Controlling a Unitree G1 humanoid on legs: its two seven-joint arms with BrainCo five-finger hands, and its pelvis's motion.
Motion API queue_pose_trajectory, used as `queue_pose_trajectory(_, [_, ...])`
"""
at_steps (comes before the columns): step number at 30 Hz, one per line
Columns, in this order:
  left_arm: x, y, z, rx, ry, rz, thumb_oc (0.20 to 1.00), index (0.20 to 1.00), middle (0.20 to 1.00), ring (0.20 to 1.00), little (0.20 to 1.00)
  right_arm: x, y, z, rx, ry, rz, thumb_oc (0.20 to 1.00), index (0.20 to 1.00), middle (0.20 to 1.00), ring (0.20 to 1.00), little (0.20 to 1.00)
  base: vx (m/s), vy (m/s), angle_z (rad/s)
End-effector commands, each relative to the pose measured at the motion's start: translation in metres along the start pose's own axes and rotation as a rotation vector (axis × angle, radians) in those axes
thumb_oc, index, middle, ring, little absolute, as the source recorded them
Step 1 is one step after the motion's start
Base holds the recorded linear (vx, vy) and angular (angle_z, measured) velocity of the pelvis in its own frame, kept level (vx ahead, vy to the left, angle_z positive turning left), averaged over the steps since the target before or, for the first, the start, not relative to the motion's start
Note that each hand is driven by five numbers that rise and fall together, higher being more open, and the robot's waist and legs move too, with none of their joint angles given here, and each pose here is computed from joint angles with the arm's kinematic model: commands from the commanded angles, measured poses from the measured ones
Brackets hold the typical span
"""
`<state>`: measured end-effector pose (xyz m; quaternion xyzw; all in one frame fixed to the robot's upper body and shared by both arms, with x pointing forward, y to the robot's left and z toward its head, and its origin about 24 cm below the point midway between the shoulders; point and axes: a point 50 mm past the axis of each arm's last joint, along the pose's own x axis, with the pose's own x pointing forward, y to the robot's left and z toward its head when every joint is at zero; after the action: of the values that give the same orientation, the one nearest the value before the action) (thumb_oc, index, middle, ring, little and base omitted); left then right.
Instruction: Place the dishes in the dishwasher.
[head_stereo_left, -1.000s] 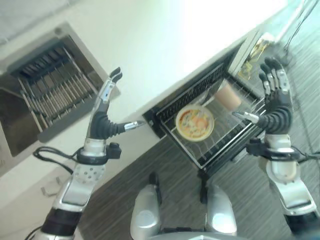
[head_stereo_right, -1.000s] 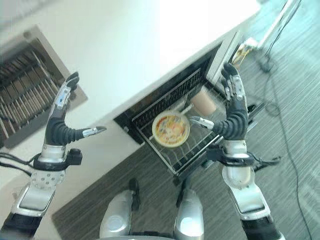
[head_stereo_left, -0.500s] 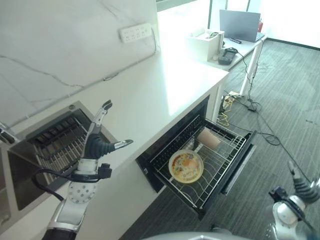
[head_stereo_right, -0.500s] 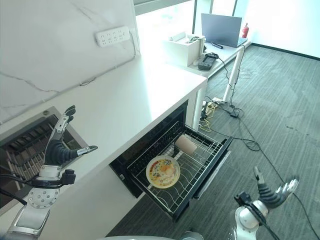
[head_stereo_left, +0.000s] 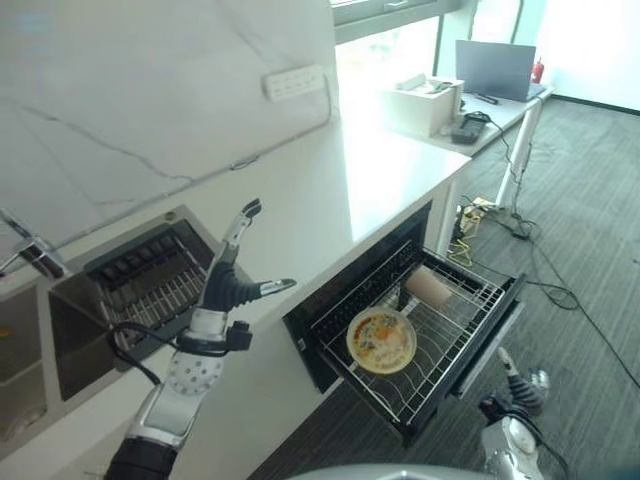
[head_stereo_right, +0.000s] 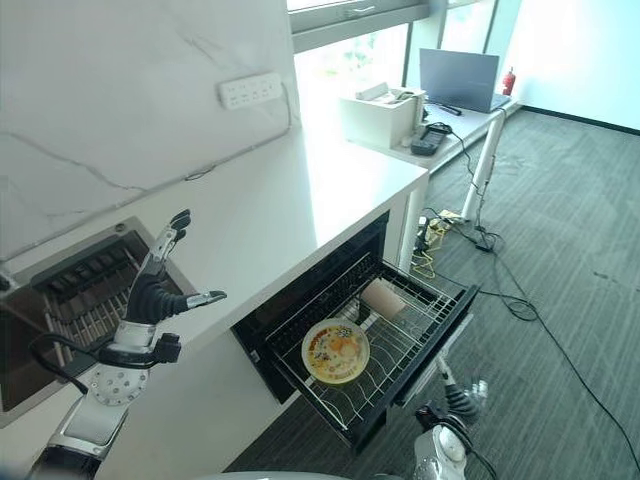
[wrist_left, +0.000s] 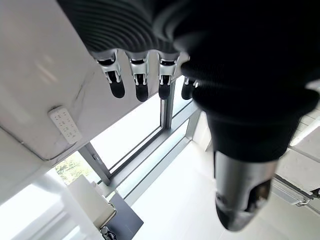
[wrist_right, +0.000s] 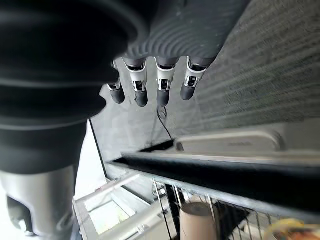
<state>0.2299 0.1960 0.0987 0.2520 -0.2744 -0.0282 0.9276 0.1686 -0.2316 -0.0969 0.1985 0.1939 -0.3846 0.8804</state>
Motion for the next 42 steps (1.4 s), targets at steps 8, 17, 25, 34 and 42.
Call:
queue_pose_trajectory(8, [0.033,0.004,0.021,-0.006,-0.149,0.066,1.0,1.0,1.0,1.0,1.0,0.017,0.036,0.012,0.188,0.082,0.356,1.0,1.0,1.0,1.0,1.0,-0.1,0.07,0.09])
queue_pose_trajectory(17, [0.031,-0.003,0.031,-0.046,-0.163,0.056,1.0,1.0,1.0,1.0,1.0,0.026,0.044,0.013,0.343,0.205,0.487,1.0,1.0,1.0,1.0,1.0,0.0,0.07,-0.03])
queue_pose_trajectory(25, [0.023,-0.003,0.039,-0.077,-0.165,0.009,1.0,1.0,1.0,1.0,1.0,0.028,0.081,0.046,0.198,0.101,0.726,1.0,1.0,1.0,1.0,1.0,0.09,0.046,0.06])
queue_pose_trajectory(34, [0.024,0.008,0.036,-0.007,-0.191,-0.069,1.0,1.0,1.0,1.0,1.0,-0.005,0.162,0.077,0.091,-0.044,1.07,1.0,1.0,1.0,1.0,1.0,0.06,-0.129,0.03])
queue_pose_trajectory(42, [0.015,0.011,0.032,0.005,-0.141,-0.175,1.0,1.0,1.0,1.0,1.0,-0.022,0.176,0.074,0.014,-0.04,1.141,1.0,1.0,1.0,1.0,1.0,0.2,-0.031,0.11])
